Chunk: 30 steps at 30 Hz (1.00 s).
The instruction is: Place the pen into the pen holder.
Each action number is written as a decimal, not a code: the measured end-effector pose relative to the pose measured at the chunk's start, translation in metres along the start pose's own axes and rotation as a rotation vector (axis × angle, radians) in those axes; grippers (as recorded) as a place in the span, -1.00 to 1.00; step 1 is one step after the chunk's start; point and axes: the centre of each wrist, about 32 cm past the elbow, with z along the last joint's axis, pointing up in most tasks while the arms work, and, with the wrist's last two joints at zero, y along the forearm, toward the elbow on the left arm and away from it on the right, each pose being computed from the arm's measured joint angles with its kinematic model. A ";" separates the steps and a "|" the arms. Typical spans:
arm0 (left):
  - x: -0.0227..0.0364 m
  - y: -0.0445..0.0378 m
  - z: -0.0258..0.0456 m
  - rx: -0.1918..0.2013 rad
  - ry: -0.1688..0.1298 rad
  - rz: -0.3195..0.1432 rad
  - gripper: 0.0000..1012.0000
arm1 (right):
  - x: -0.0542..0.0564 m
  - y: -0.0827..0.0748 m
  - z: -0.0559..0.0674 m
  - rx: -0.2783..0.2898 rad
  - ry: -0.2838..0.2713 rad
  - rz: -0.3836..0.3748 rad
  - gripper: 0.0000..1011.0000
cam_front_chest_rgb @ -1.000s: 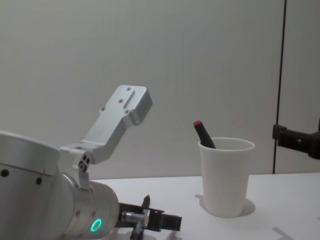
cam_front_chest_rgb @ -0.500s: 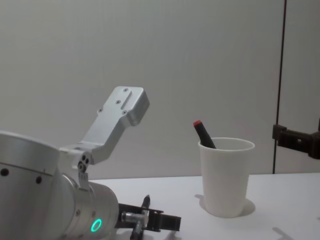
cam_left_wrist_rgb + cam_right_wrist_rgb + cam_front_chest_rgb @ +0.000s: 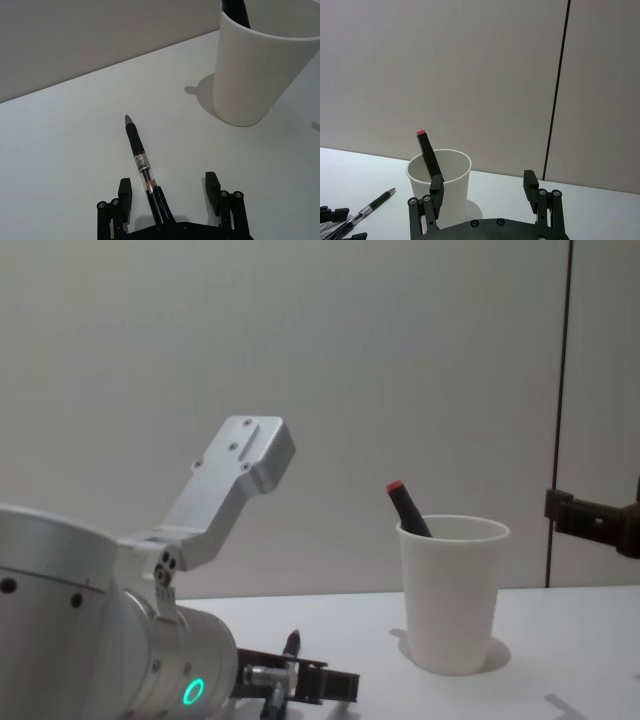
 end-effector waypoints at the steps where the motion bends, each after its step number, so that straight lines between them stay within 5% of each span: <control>1: 0.0001 0.0000 0.0000 0.000 0.001 0.000 0.80 | 0.000 0.000 0.000 0.000 0.000 0.000 0.98; 25: 0.0002 -0.0003 -0.0004 0.001 0.009 -0.002 -0.62 | 0.000 0.000 0.000 0.000 0.000 0.000 0.98; 30: 0.0002 -0.0003 -0.0004 0.001 0.010 -0.002 -0.69 | 0.000 0.000 0.000 0.000 0.000 0.000 0.98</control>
